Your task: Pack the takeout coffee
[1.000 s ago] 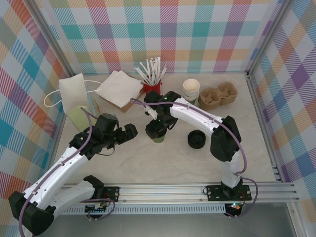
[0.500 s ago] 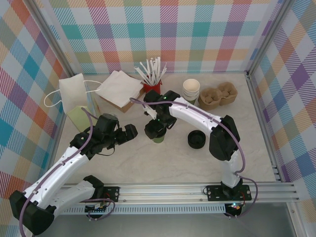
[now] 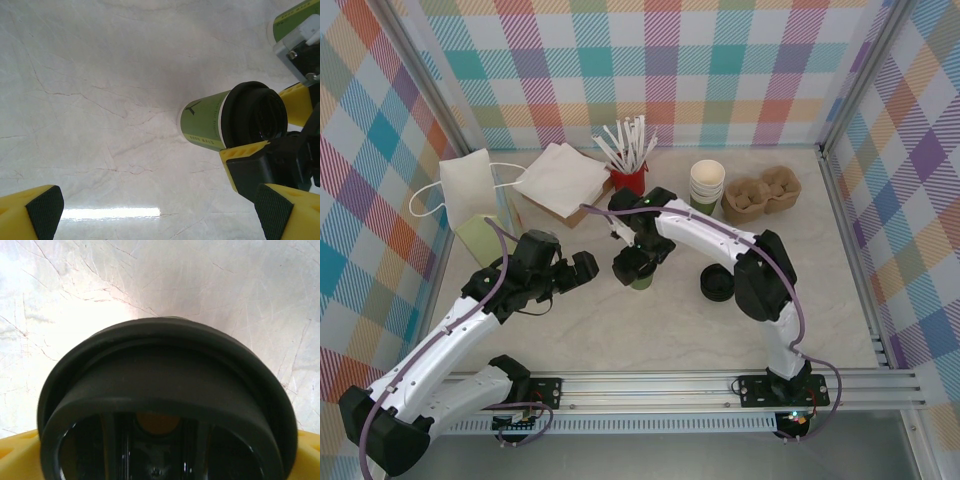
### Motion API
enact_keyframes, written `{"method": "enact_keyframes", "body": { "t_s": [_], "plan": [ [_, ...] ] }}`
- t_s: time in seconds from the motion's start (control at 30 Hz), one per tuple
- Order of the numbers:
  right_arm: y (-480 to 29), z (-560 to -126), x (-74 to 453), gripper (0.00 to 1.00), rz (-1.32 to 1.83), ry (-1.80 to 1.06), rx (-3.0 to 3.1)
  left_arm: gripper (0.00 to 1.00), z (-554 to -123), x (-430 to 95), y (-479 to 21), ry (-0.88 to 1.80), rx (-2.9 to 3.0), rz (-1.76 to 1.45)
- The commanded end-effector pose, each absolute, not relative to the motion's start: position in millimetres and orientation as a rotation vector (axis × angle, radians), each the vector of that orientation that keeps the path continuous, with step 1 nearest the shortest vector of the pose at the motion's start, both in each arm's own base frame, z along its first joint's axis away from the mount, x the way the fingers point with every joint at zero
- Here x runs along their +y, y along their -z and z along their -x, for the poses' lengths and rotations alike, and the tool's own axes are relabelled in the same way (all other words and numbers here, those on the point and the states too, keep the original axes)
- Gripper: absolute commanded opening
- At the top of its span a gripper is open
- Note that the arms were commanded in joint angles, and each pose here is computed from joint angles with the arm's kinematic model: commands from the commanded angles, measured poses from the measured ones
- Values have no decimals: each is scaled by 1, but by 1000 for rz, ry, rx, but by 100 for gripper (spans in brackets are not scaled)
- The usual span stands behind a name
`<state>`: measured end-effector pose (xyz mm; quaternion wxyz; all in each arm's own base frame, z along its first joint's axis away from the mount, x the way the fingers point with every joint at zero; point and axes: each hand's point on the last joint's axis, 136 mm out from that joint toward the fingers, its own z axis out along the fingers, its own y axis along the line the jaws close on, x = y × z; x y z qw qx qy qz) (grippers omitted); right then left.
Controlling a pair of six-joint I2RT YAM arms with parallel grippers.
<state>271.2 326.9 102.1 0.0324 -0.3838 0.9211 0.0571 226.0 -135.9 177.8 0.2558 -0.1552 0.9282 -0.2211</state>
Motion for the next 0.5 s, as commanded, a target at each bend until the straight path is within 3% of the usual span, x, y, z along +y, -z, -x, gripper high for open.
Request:
{"method": "enact_keyframes", "body": {
  "t_s": [0.0,0.2,0.47],
  "plan": [
    [-92,-271,331,96,1223,-173,2841,100,-224,-129,-170,562,2537,448],
    [-98,-269,329,83,1210,-176,2841,100,-225,-129,-170,560,2537,445],
    [-131,-276,299,81,1090,-193,2847,100,-226,-129,-174,558,2532,433]
  ]
}}
